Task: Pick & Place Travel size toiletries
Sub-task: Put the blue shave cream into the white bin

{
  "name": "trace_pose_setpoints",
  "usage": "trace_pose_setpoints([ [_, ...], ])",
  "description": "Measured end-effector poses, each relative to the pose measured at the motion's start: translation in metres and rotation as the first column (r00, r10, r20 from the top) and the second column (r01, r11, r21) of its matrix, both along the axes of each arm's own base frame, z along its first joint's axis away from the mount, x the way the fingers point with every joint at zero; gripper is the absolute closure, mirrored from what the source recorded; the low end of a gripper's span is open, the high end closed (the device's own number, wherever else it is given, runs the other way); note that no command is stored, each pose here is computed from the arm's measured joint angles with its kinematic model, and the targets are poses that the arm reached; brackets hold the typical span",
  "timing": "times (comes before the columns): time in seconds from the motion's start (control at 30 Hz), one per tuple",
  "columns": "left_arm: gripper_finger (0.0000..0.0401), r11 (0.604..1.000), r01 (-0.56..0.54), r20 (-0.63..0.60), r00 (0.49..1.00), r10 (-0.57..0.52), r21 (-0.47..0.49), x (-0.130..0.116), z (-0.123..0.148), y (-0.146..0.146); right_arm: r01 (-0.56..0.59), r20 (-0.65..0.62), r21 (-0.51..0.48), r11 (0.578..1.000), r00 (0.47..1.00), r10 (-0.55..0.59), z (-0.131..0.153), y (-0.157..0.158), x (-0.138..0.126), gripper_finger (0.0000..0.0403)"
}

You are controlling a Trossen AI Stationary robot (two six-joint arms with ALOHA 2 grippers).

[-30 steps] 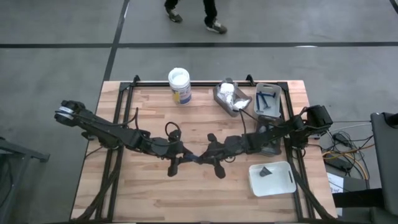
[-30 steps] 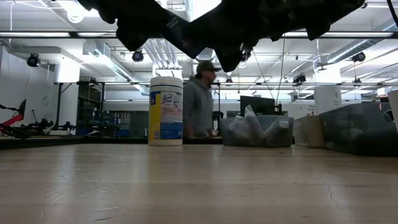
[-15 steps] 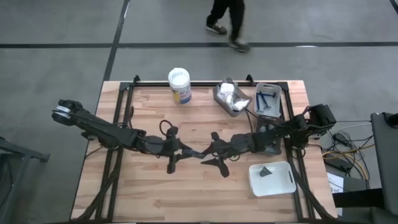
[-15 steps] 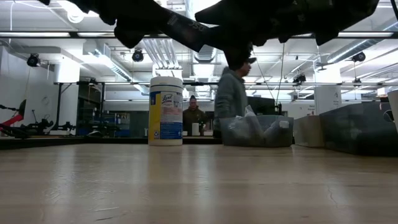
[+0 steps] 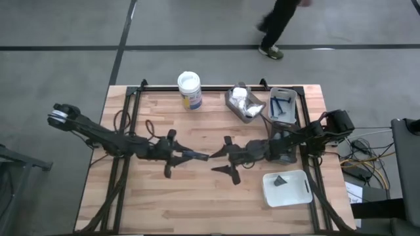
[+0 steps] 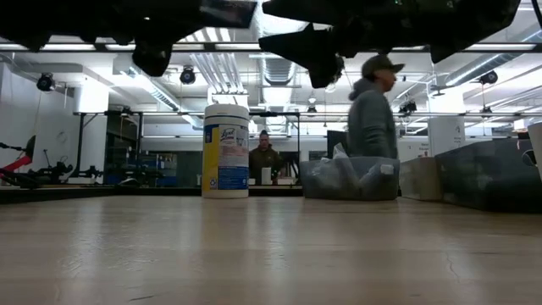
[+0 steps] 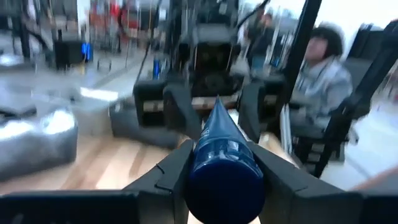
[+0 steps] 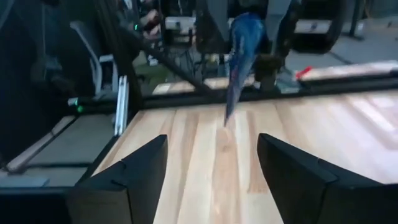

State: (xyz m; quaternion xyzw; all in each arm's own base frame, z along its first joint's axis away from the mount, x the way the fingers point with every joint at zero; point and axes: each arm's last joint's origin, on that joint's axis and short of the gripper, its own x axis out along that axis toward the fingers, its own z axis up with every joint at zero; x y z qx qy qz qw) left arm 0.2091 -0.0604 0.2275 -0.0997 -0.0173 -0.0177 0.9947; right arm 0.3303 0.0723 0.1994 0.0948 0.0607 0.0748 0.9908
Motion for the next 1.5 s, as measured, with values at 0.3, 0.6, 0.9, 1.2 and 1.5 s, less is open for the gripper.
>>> trace_pose_setpoints([
  [0.3,0.0265,0.998,-0.032,0.288,0.957,0.017,0.046,-0.02,-0.009,0.006,0.049,0.16,0.037,0.998,0.986,-0.055,0.005,-0.016,0.008,0.0133],
  [0.6,0.0265,0.994,-0.069,0.325,0.945,0.037,0.088,-0.005,-0.002,0.003,0.073,0.255,0.055,0.996,0.963,-0.085,0.022,-0.027,0.017,0.0122],
  [0.9,0.0265,0.988,-0.104,0.338,0.939,0.059,0.118,0.009,0.007,-0.001,0.074,0.27,0.026,0.997,0.96,-0.078,0.03,-0.026,0.022,0.0135],
  [1.2,0.0265,0.987,-0.107,0.322,0.945,0.063,0.122,0.01,0.006,-0.001,0.072,0.292,0.03,0.997,0.953,-0.077,0.032,-0.025,0.022,0.0216],
  [1.5,0.0265,0.988,-0.102,0.305,0.95,0.062,0.117,0.01,0.004,-0.001,0.062,0.304,0.031,0.998,0.95,-0.069,0.036,-0.025,0.023,0.0285],
])
